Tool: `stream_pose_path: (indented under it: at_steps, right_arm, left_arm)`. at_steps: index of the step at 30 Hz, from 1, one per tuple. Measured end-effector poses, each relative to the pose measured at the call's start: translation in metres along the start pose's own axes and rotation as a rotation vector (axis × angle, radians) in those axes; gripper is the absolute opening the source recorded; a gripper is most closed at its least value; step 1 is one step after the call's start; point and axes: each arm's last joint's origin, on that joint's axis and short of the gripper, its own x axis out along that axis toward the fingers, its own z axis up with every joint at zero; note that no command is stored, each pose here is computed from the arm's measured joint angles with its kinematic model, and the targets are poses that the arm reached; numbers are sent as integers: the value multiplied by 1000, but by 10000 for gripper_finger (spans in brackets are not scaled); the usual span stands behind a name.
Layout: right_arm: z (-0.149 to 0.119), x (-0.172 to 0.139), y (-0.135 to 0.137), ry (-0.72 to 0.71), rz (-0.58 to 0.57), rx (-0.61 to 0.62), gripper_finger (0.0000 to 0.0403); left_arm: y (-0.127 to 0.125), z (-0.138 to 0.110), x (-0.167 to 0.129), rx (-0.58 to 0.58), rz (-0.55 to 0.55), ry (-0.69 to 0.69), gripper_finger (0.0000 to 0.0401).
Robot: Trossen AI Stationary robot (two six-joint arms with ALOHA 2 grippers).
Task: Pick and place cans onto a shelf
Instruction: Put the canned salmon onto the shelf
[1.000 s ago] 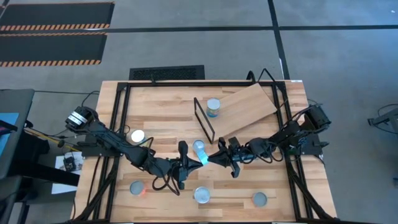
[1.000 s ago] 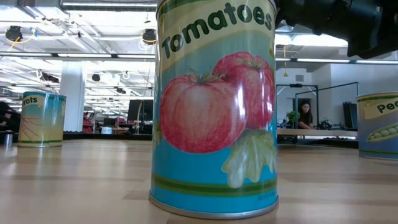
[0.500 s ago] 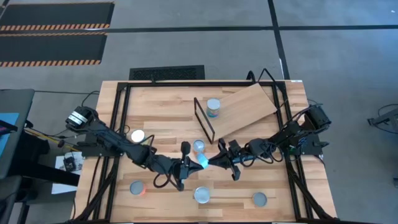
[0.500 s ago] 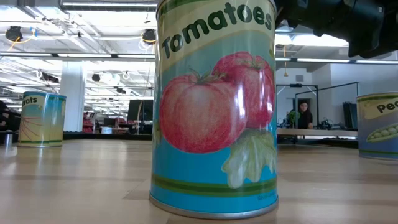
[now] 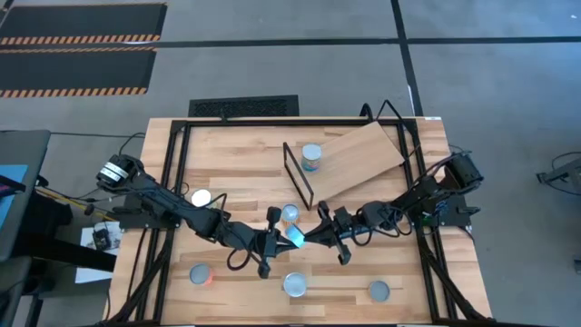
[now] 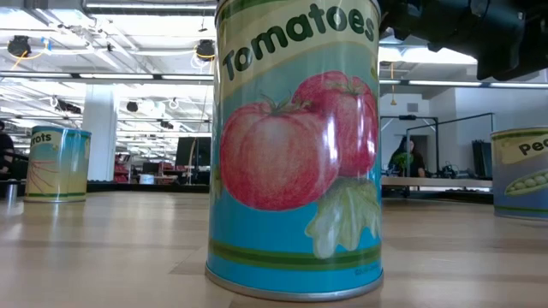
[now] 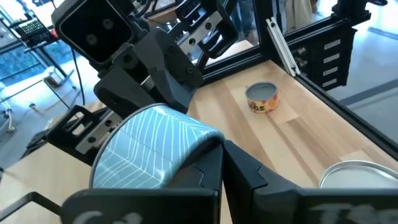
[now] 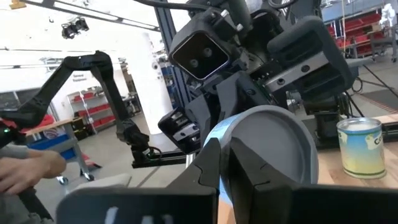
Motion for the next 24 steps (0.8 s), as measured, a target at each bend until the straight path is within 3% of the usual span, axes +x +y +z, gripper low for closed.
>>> stream_pose_path:
  at_steps: [6,13,24]
  right_arm:
    - [2,0,-11,18,40,-10,30]
    - [-3,8,-17,128,19,-67,16]
    - [-3,23,-18,240,3,-130,11]
  left_arm:
    - [0,-2,0,-37,4,-8,0]
    - [-4,-30,-8,-120,20,-71,0]
    - [-9,-47,-13,-134,10,-57,0]
